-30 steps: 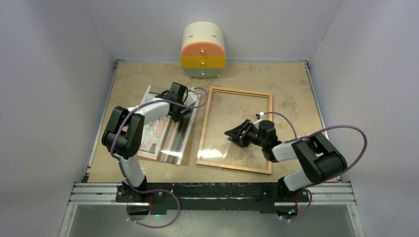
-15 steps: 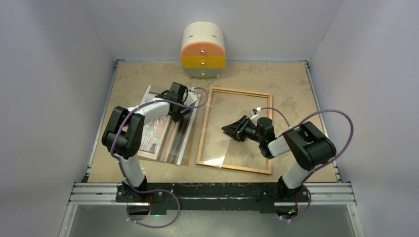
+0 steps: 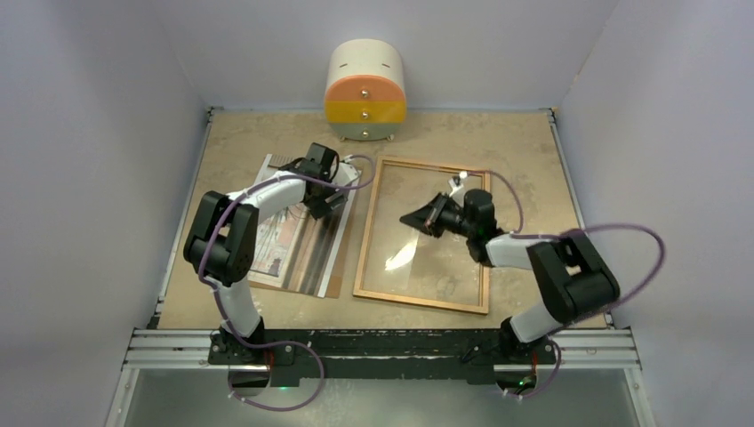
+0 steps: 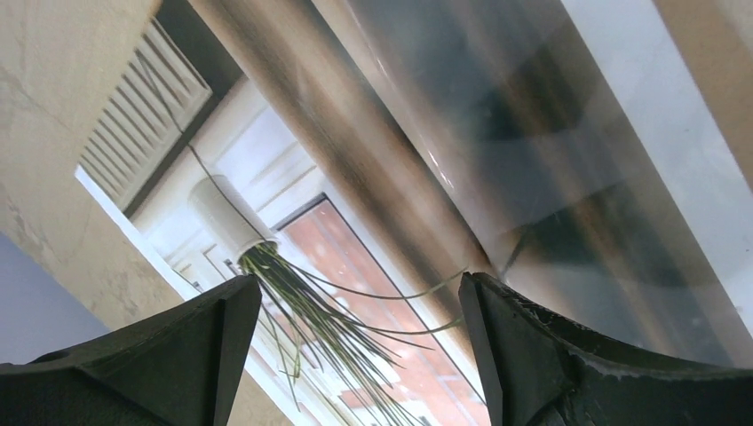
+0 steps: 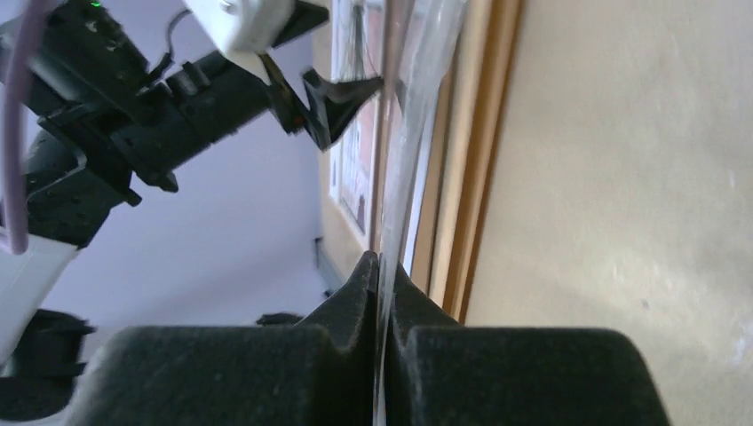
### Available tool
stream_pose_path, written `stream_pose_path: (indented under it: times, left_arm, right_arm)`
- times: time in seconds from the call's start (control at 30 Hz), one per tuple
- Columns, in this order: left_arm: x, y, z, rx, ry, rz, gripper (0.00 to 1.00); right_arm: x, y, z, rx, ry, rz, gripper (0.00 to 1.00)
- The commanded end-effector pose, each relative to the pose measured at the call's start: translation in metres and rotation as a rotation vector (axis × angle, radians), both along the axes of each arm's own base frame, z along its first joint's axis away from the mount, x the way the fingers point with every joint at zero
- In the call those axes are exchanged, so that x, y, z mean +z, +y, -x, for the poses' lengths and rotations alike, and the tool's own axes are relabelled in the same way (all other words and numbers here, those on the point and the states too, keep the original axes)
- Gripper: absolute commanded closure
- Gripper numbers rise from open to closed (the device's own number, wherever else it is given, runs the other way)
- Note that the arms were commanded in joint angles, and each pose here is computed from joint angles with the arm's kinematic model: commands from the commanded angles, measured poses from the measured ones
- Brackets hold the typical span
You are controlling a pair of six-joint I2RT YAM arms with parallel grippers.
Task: Put the photo into the frame
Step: Pick up the photo frame item from the photo frame.
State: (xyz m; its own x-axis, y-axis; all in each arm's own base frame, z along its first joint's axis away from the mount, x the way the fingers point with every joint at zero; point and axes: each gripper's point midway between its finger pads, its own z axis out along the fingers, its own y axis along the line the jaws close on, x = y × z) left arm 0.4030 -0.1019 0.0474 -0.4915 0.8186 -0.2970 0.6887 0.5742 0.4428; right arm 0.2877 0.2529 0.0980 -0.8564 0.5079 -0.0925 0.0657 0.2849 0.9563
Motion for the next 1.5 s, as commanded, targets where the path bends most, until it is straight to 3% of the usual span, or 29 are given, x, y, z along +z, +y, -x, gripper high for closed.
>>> stream_pose_path:
  times: [0.0, 0.2, 0.37, 0.5, 0.63, 0.83, 0.93, 1.47]
  left_arm:
    - [0.055, -0.011, -0.017, -0.007, -0.086, 0.073, 0.11]
    - [0.077, -0.021, -0.026, -0.005, -0.111, 0.117, 0.10]
    - [0.071, -0.025, -0.027, 0.003, -0.093, 0.129, 0.11]
    - [0.068, -0.032, -0.022, -0.006, -0.072, 0.149, 0.11]
    - [0.063, -0.042, -0.014, -0.023, -0.043, 0.168, 0.11]
    - [0.054, -0.058, -0.005, -0.052, -0.018, 0.170, 0.11]
    - [0.050, -0.063, -0.001, -0.062, -0.007, 0.165, 0.11]
    - [0.040, -0.076, 0.002, -0.066, 0.004, 0.185, 0.11]
  right_arm:
    - [0.011, -0.028, -0.014, 0.039, -0.149, 0.405, 1.00]
    - [0.025, -0.065, -0.019, 0.021, -0.070, 0.649, 1.00]
    - [0.036, -0.077, -0.014, 0.056, -0.080, 0.681, 1.00]
    - [0.029, -0.094, -0.016, 0.064, -0.052, 0.782, 1.00]
    - [0.004, -0.119, -0.009, 0.079, 0.073, 0.919, 1.00]
    - [0.004, -0.127, -0.007, 0.030, 0.012, 0.884, 1.00]
    - [0.001, -0.137, -0.005, 0.044, 0.030, 0.937, 1.00]
    - [0.006, -0.146, 0.011, 0.041, 0.032, 0.928, 1.00]
